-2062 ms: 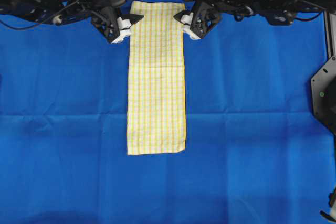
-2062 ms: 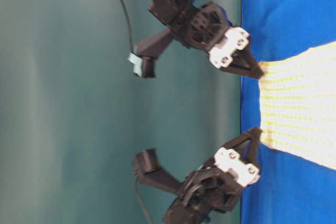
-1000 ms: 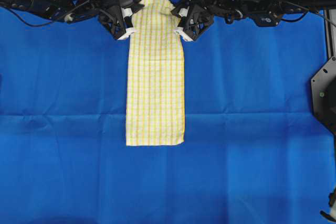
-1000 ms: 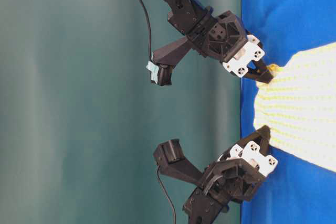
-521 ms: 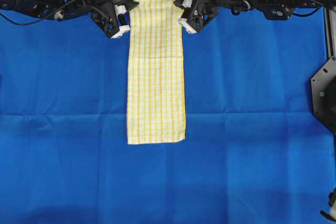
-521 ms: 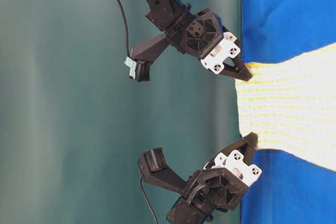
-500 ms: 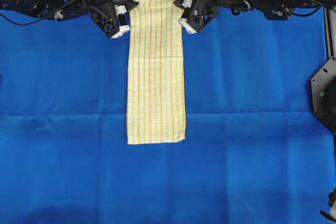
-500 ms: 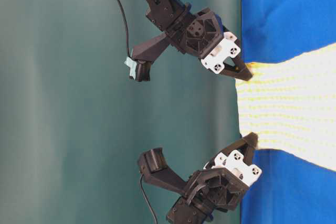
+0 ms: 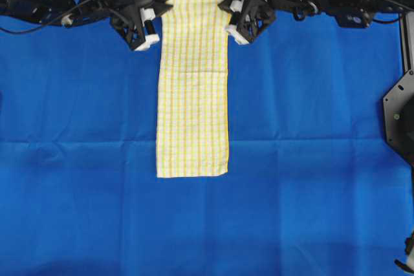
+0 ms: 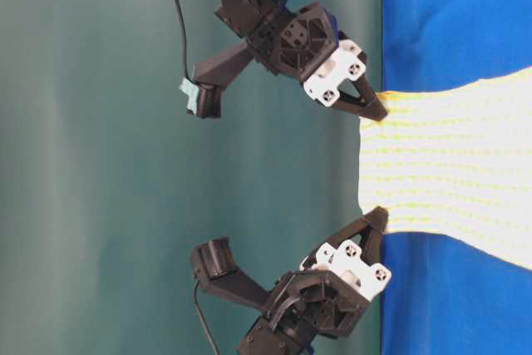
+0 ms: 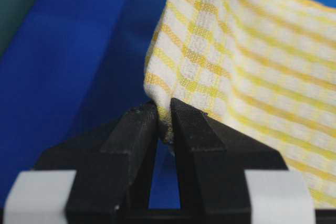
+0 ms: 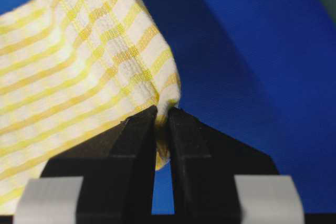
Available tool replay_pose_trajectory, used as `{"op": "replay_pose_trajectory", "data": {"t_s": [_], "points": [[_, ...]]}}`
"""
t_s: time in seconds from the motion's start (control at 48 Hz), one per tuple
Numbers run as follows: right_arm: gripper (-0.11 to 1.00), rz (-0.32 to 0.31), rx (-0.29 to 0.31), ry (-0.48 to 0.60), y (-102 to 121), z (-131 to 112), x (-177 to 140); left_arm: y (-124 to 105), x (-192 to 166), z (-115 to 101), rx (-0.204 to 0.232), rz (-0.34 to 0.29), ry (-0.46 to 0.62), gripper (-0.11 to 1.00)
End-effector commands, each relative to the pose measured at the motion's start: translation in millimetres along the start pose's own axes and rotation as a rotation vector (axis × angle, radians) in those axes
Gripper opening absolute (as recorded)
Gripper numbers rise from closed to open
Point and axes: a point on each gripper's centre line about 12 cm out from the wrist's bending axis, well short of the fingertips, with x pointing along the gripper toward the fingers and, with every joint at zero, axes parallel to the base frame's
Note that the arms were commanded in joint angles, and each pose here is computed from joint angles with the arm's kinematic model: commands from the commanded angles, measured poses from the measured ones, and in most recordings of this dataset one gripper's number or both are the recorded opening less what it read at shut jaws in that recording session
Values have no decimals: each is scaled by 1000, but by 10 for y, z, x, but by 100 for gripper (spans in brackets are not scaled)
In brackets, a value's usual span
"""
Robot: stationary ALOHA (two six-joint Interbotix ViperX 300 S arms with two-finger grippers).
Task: Fold the yellow towel.
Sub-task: 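Pull the top end down over the strip toward the bottom end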
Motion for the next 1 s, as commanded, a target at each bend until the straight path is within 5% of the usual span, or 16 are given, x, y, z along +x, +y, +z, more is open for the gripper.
{"op": "replay_pose_trajectory", "data": {"t_s": [0.0,0.208,0.625,0.979], "points": [[5,27,-13,-36,128,69,-149,-69,-116,119,6,-13,-37,6],[5,103,-49,-31,485,-106,-351,-400,-345,85,11,-86,-48,6],[5,271,-124,-8,1180,-561,-706,-1459,-721,-44,87,-343,-48,6],[5,379,-164,17,1630,-842,-852,-1994,-960,-182,100,-482,-21,6]]}}
